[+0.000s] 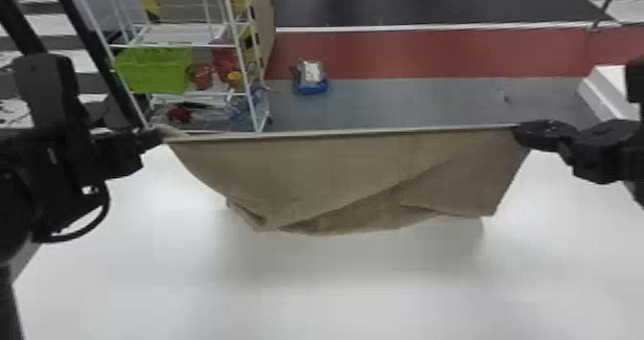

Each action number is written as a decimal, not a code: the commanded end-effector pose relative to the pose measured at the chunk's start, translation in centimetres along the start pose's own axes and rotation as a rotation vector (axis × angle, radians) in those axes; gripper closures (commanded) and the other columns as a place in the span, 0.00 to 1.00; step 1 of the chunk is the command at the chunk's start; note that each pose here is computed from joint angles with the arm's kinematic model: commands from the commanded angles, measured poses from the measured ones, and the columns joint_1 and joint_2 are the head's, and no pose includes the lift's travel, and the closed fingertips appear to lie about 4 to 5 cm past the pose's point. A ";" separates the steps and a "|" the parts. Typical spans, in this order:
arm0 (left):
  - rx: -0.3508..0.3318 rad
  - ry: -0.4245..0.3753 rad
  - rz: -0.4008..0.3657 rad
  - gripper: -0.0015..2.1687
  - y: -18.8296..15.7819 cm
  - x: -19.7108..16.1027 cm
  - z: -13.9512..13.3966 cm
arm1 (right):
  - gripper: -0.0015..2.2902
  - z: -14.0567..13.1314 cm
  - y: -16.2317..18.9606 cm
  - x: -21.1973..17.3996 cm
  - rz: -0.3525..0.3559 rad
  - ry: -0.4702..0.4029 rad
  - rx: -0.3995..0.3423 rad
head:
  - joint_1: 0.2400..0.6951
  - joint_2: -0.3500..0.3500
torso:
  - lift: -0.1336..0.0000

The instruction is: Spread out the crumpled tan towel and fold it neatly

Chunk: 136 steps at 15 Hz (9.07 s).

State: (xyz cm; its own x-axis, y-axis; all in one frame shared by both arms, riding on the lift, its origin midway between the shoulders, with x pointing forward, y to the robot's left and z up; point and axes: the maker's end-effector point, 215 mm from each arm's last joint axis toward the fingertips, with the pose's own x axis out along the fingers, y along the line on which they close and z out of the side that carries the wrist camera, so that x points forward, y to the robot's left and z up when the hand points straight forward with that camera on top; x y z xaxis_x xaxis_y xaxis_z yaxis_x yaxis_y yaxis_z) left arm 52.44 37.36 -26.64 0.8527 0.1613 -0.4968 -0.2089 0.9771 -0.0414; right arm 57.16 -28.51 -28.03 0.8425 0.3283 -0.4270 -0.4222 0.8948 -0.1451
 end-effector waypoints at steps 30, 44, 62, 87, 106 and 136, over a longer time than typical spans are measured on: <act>-0.190 -0.192 -0.138 0.82 -2.4 3.6 12.9 | 0.56 13.5 -5.4 -1.0 -0.064 -0.356 0.112 | 0.46 0.60 | 0.08; -0.175 -0.160 0.086 0.82 8.5 -4.2 -3.5 | 0.56 0.0 8.6 -4.8 0.201 -0.222 0.076 | 0.77 0.71 | 0.08; -0.170 -0.244 0.229 0.00 17.8 -7.5 -12.8 | 0.03 -11.6 20.3 -13.0 0.749 0.058 -0.191 | 1.00 1.00 | 0.08; 0.603 0.300 0.262 0.01 23.1 -10.9 -21.4 | 0.04 -8.9 28.6 -8.2 0.819 -0.017 -0.144 | 1.00 1.00 | 0.08; 0.452 0.091 0.420 0.01 23.8 -11.3 -16.6 | 0.11 -9.5 37.0 -4.8 0.896 -0.010 -0.087 | 1.00 1.00 | 0.08; 0.424 0.072 0.411 0.01 24.0 -10.6 -16.9 | 0.18 -17.2 32.2 -9.4 0.683 0.593 0.241 | 1.00 1.00 | 0.08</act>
State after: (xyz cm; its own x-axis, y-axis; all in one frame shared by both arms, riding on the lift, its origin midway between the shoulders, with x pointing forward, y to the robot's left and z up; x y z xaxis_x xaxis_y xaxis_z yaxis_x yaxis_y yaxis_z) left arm 30.33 56.64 -36.92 0.7052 0.5427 -0.4562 -0.2943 0.8095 0.5081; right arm 29.89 -8.07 -44.15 0.1076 0.6648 -0.7392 -0.6234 0.6243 0.4708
